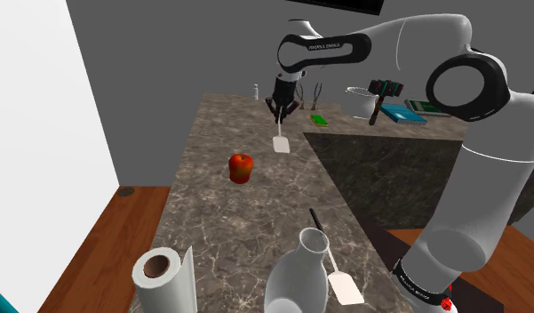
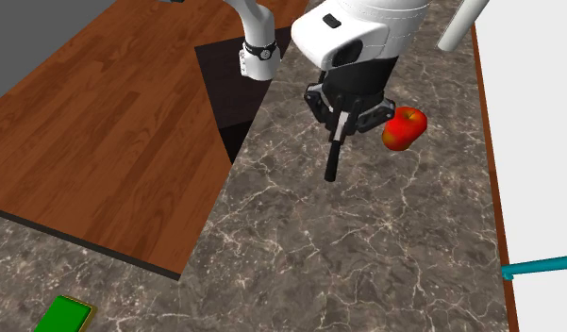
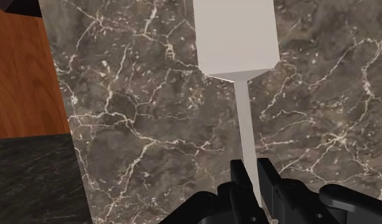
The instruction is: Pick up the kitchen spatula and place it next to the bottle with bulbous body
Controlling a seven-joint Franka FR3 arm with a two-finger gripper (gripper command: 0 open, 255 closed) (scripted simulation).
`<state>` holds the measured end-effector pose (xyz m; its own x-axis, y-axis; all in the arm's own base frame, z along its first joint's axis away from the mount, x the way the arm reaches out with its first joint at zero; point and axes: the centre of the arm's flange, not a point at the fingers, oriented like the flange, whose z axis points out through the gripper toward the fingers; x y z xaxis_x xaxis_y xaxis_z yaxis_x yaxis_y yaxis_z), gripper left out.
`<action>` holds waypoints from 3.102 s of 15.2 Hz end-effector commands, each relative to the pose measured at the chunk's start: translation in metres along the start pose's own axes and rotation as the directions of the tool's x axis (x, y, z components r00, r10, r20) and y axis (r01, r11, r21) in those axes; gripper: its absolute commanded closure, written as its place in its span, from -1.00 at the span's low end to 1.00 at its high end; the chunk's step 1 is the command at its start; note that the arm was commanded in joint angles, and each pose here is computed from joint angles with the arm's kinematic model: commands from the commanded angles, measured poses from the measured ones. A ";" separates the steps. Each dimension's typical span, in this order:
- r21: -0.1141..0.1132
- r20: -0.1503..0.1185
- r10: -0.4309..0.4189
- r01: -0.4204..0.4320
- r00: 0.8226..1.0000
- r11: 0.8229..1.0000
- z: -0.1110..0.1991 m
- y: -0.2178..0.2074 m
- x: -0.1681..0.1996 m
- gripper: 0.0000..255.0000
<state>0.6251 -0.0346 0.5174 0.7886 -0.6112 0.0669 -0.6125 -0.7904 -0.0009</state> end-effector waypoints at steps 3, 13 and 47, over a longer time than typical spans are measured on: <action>0.000 0.000 0.000 0.000 1.000 1.000 -0.021 0.000 0.001 1.00; 0.000 0.000 0.000 0.000 1.000 1.000 -0.074 0.000 0.004 1.00; 0.000 0.000 0.000 0.000 1.000 1.000 -0.171 -0.085 -0.212 1.00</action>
<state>0.5075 0.1559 0.6732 0.7894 -0.6102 0.0663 -0.6115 -0.7912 -0.0007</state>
